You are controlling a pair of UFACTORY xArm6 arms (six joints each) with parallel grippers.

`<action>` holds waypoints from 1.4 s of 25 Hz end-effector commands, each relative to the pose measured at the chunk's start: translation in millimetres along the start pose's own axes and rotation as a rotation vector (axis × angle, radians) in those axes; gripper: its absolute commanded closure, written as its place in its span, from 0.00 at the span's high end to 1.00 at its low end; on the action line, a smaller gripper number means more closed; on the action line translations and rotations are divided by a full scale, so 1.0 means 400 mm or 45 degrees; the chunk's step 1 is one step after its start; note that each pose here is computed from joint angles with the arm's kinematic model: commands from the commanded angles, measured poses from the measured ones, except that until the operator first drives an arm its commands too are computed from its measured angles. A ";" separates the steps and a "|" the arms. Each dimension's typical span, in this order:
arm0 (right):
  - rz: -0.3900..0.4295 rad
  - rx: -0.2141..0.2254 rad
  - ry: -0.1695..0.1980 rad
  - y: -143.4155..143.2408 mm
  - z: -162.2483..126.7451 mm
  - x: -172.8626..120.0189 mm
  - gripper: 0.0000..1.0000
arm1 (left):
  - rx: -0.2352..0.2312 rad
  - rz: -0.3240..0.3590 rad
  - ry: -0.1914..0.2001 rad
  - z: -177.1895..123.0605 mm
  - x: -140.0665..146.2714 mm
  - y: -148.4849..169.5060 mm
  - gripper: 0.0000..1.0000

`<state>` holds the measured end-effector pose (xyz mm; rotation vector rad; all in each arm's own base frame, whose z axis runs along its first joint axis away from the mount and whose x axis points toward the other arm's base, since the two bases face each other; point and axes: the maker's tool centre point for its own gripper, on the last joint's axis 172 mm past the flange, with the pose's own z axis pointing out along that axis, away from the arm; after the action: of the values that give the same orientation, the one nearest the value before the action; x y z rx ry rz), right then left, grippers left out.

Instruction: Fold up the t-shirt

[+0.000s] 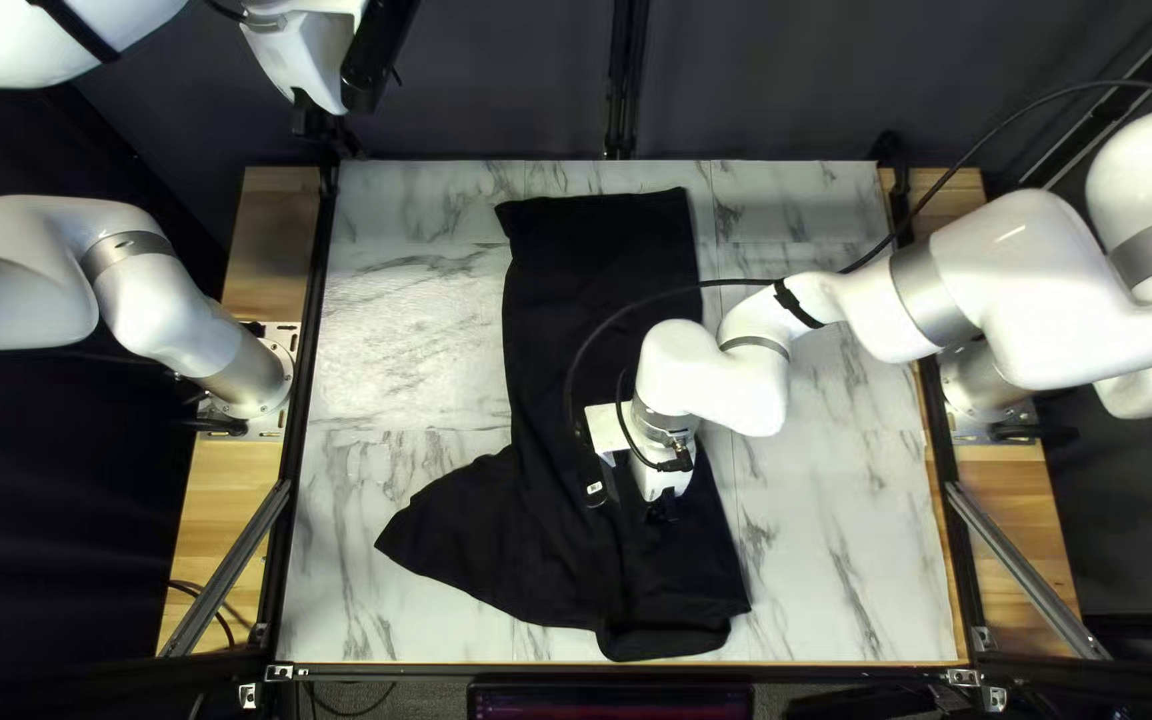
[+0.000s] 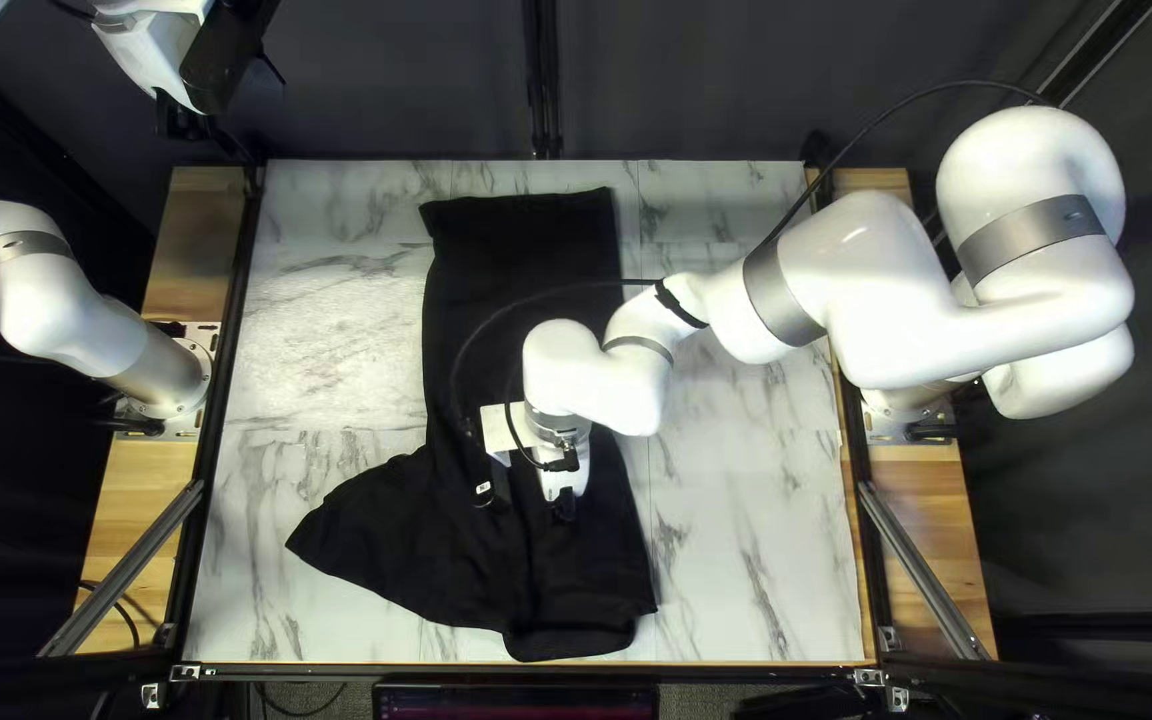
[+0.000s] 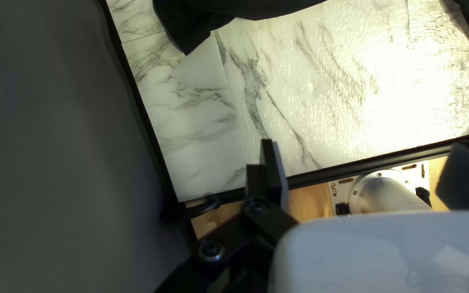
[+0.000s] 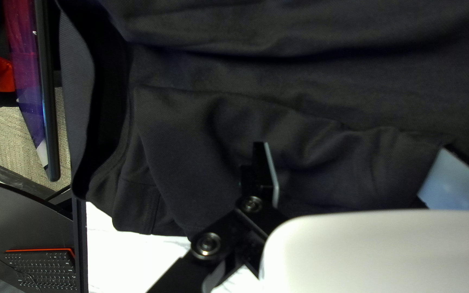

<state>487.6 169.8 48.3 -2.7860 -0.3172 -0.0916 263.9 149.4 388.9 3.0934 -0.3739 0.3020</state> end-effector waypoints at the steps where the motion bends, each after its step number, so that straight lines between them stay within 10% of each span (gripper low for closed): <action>1: 0.006 -0.005 -0.009 0.001 -0.004 -0.018 1.00 | 0.000 0.000 0.000 0.000 0.000 0.000 1.00; 10: 0.014 -0.122 0.026 -0.078 -0.092 -0.070 1.00 | 0.000 0.000 0.000 0.000 0.000 0.000 1.00; 28: 0.173 -0.441 -0.050 -0.291 -0.607 -0.399 1.00 | 0.000 0.000 0.000 0.000 0.000 0.000 1.00; 35: 0.211 -0.511 -0.008 -0.285 -0.750 -0.508 1.00 | 0.000 0.000 0.000 0.000 0.000 0.000 1.00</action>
<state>266.0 142.4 329.8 -3.1757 -0.0811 -0.0884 263.9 149.4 388.9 3.0934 -0.3739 0.3020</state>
